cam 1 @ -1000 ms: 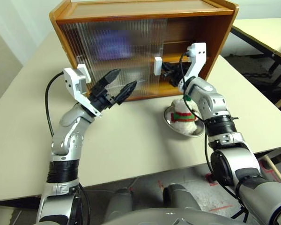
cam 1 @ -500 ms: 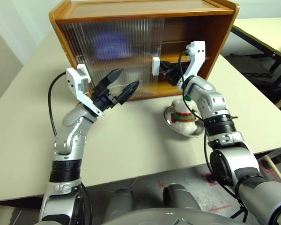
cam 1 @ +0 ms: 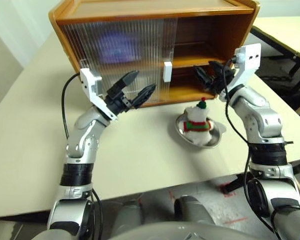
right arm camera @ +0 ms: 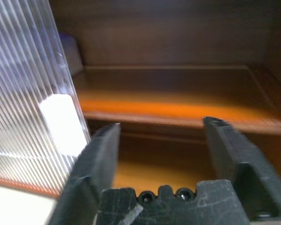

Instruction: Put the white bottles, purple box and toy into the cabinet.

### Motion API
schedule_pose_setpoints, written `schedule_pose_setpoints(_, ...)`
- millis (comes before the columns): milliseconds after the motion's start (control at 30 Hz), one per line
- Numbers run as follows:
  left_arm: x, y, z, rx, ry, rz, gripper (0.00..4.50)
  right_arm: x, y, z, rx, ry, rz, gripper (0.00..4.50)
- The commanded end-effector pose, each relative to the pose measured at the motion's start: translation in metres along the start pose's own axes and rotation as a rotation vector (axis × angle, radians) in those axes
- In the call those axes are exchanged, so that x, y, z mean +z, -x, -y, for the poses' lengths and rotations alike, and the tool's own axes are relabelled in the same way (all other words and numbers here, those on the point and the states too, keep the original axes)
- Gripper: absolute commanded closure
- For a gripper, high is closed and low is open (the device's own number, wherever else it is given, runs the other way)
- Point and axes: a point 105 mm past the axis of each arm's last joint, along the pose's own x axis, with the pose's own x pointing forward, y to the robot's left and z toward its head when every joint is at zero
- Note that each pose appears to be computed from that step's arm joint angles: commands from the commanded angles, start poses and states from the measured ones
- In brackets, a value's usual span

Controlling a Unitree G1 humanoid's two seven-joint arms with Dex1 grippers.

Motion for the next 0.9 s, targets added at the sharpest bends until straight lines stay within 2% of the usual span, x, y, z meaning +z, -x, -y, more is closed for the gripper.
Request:
schedule_pose_setpoints(33, -0.003, -0.002, 0.0, -0.02, -0.001, -0.011, 0.0, -0.01, 0.022, 0.011, -0.097, -0.003, -0.153, 0.05)
schedule_pose_setpoints(133, -0.004, -0.002, -0.001, -0.027, 0.001, -0.013, 0.0, -0.014, 0.037, 0.007, -0.064, -0.045, -0.237, 0.05)
schedule_pose_setpoints(333, -0.006, -0.003, -0.001, -0.044, 0.006, -0.017, 0.0, -0.02, 0.059, 0.003, -0.097, -0.035, -0.316, 0.05)
schedule_pose_setpoints(500, -0.006, -0.003, -0.001, -0.048, 0.005, -0.02, 0.0, -0.028, 0.073, -0.009, -0.046, -0.077, -0.388, 0.05)
schedule_pose_setpoints(900, -0.009, -0.002, 0.002, -0.047, 0.012, -0.025, 0.0, -0.046, 0.088, -0.031, 0.051, -0.18, -0.455, 0.05)
